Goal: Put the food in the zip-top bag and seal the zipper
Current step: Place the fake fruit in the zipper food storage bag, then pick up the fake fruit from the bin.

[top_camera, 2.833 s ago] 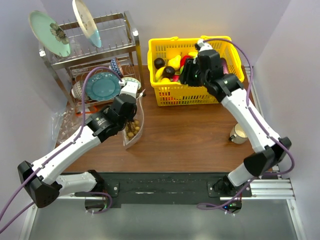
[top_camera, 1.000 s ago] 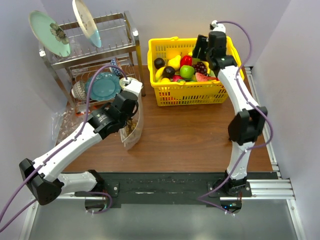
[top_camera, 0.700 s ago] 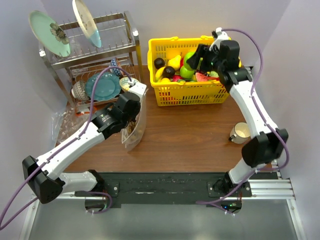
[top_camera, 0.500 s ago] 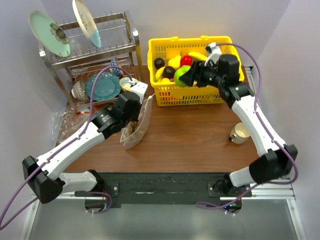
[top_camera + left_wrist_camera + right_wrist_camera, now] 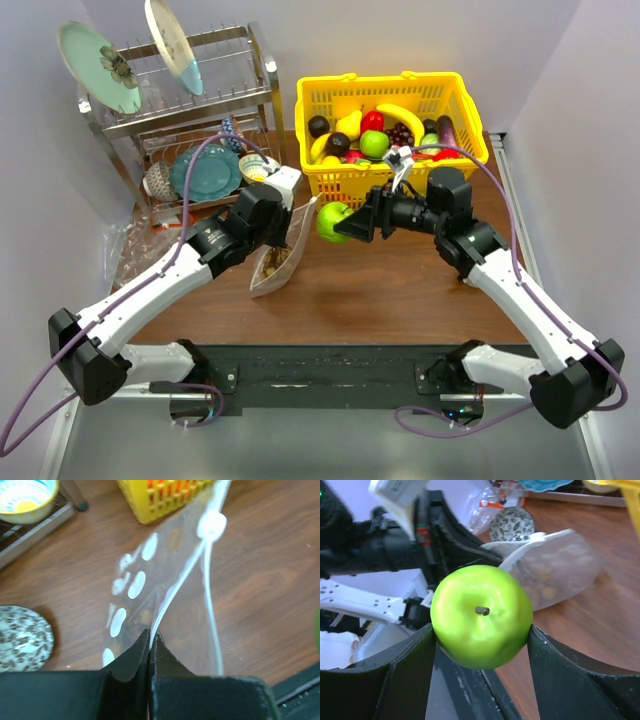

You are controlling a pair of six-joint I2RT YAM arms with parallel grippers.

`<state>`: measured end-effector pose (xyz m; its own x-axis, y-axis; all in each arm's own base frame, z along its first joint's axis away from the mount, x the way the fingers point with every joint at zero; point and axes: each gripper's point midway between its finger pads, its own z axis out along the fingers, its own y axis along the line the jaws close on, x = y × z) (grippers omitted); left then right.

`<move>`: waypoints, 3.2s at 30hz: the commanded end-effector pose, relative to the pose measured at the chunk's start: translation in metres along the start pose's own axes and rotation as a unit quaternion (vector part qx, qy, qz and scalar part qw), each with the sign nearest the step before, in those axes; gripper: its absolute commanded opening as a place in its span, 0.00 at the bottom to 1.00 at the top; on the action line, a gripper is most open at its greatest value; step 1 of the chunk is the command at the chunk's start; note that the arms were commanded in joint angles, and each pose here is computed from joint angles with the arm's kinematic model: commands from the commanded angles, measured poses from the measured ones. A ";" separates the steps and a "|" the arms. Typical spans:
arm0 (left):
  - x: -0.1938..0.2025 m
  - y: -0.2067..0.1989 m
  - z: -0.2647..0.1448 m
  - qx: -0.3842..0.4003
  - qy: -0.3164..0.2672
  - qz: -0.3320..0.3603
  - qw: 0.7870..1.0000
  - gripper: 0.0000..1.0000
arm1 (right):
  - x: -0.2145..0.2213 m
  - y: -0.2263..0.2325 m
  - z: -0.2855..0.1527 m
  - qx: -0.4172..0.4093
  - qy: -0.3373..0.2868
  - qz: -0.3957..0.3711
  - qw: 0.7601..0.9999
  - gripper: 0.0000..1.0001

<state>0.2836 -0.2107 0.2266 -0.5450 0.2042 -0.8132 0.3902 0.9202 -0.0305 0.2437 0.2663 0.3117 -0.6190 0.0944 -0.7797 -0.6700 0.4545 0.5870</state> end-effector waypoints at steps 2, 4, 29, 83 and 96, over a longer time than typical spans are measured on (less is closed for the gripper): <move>0.008 -0.033 0.010 0.080 0.007 -0.048 0.996 0.00 | -0.009 0.033 -0.014 -0.052 -0.039 0.003 0.998 0.35; 0.015 -0.044 0.014 0.107 0.018 -0.061 0.992 0.00 | -0.006 0.034 -0.017 -0.052 -0.045 0.010 0.998 0.34; 0.013 -0.067 0.025 0.150 0.032 -0.097 0.983 0.00 | 0.069 -0.014 0.021 0.055 -0.016 0.100 0.993 0.32; -0.053 -0.026 -0.014 0.080 -0.030 -0.111 0.990 0.00 | 0.042 -0.017 -0.009 0.200 -0.025 0.028 0.979 0.72; -0.069 0.006 -0.049 0.026 -0.084 -0.079 0.993 0.00 | 0.003 0.064 -0.001 0.029 -0.024 -0.032 0.999 0.65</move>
<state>0.2851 -0.2206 0.2722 -0.5820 0.0261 -0.8128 0.3536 0.9082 -0.2240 0.2125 0.2728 0.2959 -0.6203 0.1139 -0.7761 -0.5321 0.6658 0.5230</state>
